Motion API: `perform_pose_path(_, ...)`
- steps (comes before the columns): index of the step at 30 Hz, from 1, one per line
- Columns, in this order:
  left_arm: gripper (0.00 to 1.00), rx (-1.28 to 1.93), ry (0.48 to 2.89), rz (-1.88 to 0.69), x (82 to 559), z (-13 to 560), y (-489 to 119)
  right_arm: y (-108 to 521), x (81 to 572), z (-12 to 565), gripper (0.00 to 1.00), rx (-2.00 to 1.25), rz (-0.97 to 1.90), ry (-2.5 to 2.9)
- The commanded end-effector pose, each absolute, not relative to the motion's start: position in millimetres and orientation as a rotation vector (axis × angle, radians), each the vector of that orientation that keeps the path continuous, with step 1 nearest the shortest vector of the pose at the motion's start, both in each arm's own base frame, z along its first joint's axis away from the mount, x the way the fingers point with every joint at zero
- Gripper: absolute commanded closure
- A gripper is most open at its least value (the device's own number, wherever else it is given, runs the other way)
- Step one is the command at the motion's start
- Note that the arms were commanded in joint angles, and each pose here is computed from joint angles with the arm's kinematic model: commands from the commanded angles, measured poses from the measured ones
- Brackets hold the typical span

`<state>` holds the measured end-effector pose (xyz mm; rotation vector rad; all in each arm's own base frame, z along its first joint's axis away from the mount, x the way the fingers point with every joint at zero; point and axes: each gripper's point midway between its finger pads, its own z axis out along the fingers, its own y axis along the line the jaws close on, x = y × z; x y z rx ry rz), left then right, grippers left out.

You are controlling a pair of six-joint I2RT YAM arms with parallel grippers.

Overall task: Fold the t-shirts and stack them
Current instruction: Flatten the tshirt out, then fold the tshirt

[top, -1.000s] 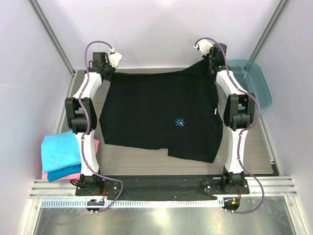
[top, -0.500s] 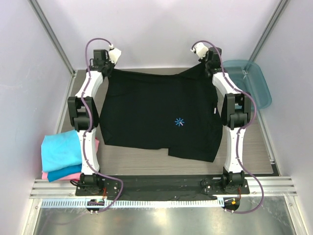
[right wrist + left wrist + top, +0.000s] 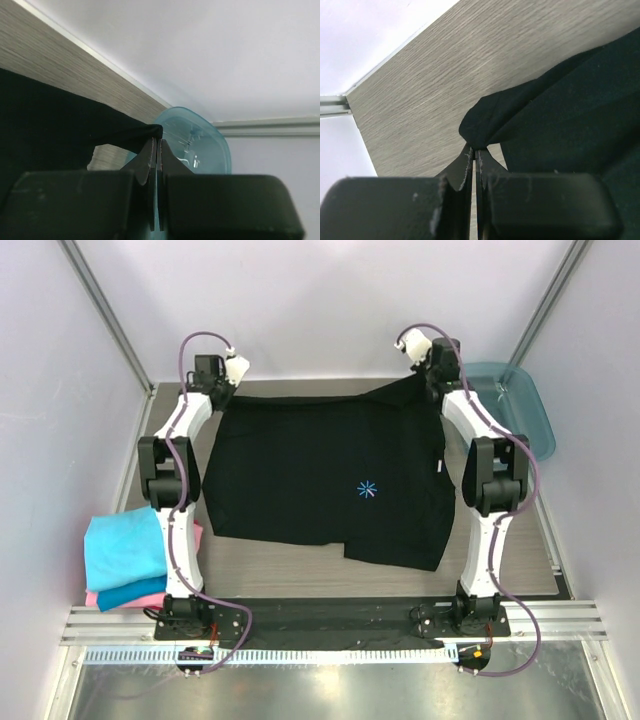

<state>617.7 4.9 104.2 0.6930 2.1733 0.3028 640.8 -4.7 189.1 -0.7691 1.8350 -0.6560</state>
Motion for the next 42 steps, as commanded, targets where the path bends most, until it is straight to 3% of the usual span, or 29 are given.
perform_pose_path(1,1.00,0.684,2.029,0.325,619.3,172.2,6.5,0.1,614.4,269.9,0.99,-0.683,-0.637,1.745)
perform_pose_path(16,1.00,0.771,2.105,0.357,596.3,154.0,20.8,30.9,510.5,231.2,0.99,-0.820,-0.536,1.908)
perform_pose_path(36,1.00,0.854,2.198,0.339,560.2,123.8,22.2,32.0,453.2,233.4,0.99,-0.811,-0.461,1.969)
perform_pose_path(42,1.00,0.869,2.236,0.322,551.9,108.9,22.0,35.3,432.8,210.6,0.99,-0.837,-0.425,2.020)
